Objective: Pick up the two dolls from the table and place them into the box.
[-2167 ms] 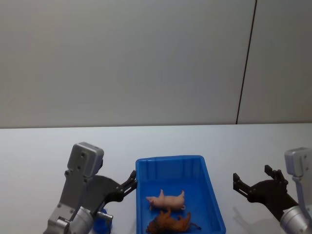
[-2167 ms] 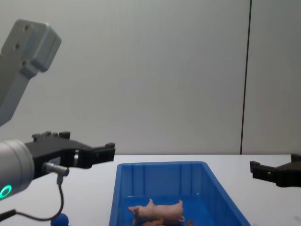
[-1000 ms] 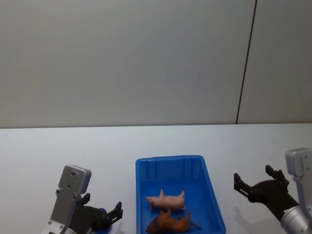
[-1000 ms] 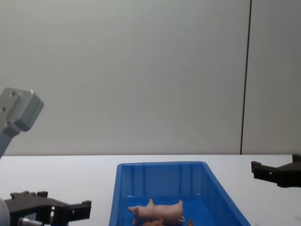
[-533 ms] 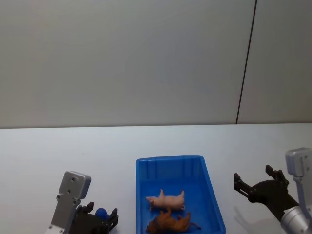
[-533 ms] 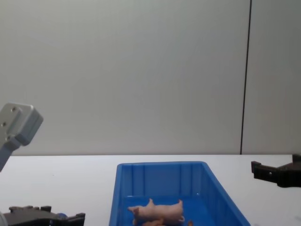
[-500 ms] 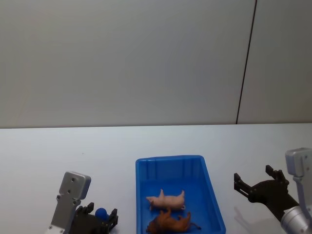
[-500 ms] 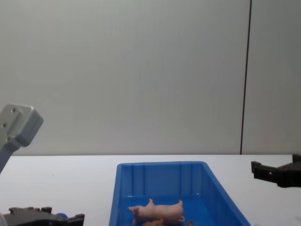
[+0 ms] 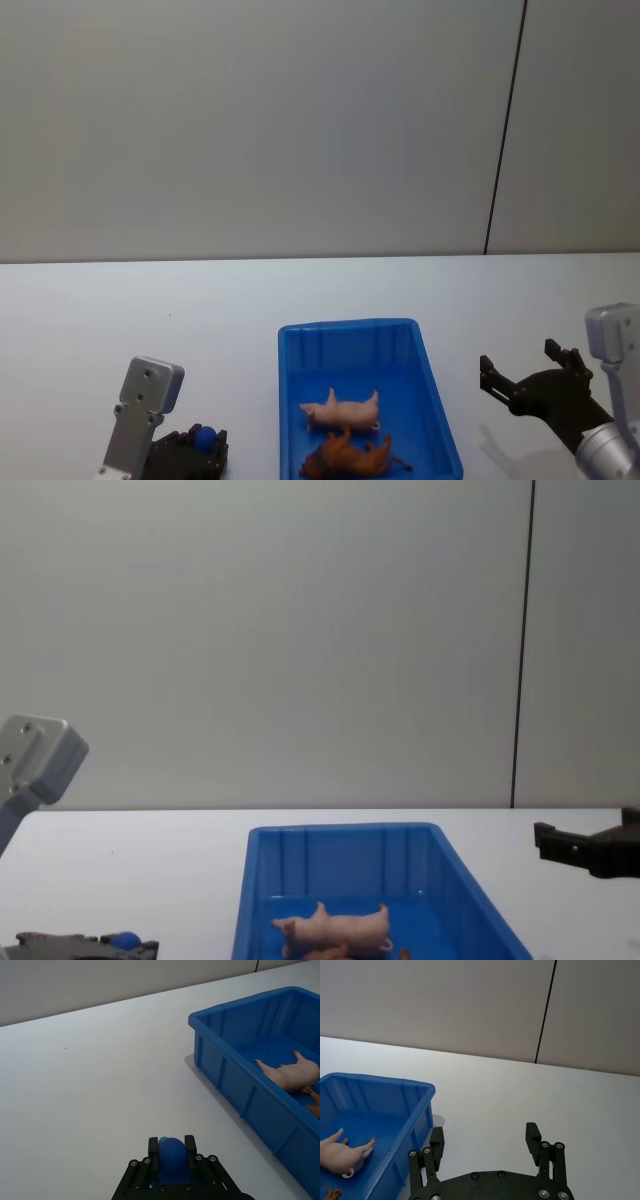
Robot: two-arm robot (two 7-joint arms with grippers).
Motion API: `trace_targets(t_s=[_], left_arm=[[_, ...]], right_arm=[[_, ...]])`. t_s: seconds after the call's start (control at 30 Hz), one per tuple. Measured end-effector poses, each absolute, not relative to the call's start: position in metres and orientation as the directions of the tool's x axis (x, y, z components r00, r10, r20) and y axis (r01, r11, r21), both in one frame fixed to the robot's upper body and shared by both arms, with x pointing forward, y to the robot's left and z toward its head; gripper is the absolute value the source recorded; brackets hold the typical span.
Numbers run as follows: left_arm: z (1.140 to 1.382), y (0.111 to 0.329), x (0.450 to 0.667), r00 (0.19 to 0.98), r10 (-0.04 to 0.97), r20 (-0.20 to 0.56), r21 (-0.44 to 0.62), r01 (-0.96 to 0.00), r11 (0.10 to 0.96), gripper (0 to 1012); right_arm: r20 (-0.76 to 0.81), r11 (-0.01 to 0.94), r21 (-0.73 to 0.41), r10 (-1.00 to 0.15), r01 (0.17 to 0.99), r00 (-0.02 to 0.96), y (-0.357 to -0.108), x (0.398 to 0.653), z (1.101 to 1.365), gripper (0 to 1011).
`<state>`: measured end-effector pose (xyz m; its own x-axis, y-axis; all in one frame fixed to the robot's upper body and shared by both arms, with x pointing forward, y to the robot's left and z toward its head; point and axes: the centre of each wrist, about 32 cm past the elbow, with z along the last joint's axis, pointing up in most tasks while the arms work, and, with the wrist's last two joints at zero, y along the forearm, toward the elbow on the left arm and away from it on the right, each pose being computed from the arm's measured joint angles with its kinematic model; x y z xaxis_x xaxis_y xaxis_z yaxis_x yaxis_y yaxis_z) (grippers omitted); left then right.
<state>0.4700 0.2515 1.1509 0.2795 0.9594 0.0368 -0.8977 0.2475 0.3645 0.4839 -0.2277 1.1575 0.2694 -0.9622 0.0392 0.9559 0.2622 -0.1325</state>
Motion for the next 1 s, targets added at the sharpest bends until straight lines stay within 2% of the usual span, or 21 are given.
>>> trace_targets(t_s=[0.5, 1.0], left_arm=[[1.168, 0.247, 0.468, 0.290, 0.955, 0.060, 0.231, -0.935, 0.270, 230], [1.195, 0.241, 0.474, 0.420, 0.903, 0.087, 0.060, -0.907, 0.416, 157]], right_arm=[[0.039, 0.262, -0.133, -0.962, 0.956, 0.269, -0.228, 0.484, 1.158, 1001], [0.039, 0.262, -0.133, -0.962, 0.956, 0.270, -0.228, 0.484, 1.158, 1001]])
